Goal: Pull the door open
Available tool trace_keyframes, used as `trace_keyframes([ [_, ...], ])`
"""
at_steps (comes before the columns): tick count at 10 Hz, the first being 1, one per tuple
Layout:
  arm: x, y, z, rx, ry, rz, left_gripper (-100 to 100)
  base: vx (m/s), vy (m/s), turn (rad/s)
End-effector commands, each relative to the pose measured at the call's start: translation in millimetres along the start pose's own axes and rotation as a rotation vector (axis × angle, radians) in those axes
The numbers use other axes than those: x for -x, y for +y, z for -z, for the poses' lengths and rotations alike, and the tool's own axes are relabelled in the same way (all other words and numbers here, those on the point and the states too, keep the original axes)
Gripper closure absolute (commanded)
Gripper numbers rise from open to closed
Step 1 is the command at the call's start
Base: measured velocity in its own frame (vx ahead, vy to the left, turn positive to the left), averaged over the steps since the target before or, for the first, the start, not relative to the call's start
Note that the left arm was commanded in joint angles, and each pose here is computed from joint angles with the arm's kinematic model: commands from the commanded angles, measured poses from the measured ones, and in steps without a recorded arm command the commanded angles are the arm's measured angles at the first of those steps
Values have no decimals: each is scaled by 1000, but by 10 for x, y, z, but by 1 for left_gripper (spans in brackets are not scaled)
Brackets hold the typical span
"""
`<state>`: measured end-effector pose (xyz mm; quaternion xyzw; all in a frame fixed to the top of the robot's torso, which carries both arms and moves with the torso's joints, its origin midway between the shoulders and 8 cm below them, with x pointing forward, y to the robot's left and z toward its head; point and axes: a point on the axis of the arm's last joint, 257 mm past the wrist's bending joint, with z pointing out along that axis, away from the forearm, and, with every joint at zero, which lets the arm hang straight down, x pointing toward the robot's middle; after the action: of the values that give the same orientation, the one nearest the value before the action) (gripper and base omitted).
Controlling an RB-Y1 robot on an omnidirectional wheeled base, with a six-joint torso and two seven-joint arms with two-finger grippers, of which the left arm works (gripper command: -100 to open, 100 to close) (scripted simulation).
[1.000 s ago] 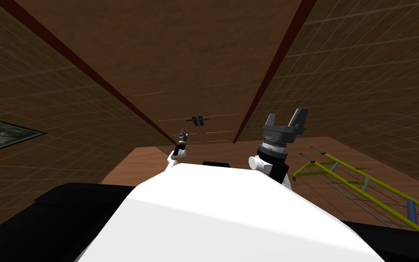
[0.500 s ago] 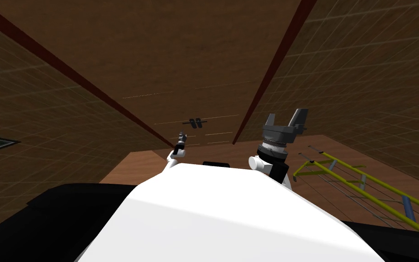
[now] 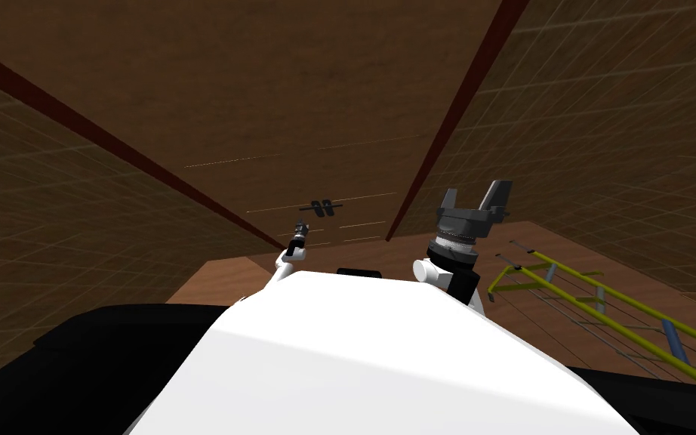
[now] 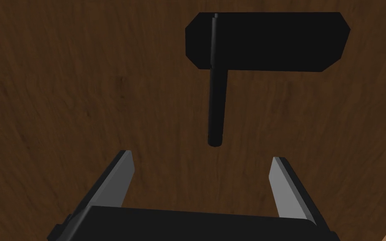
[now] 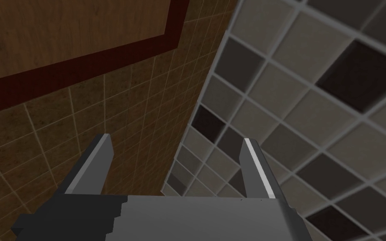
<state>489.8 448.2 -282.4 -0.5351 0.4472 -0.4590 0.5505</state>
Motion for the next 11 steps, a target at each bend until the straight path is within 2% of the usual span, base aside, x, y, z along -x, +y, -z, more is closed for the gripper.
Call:
trace_keyframes([
  [1, 64, 57, -20, 15, -10, 1, -100, 112, 38, -72],
  [2, 122, 100, -32, 27, -17, 1, -100, 108, 33, -66],
  [3, 87, 76, -8, 19, -12, 0, -100, 45, 16, -11],
  [4, 291, 108, 24, 31, -44, -10, -100, 99, 79, 46],
  [7, 499, 132, 52, 40, -77, -19, -100, 162, 102, 4],
  [9, 549, 137, 45, 41, -87, -19, -100, 175, 58, -32],
  [11, 459, 125, -1, 35, -77, -10, -100, 166, 41, -88],
])
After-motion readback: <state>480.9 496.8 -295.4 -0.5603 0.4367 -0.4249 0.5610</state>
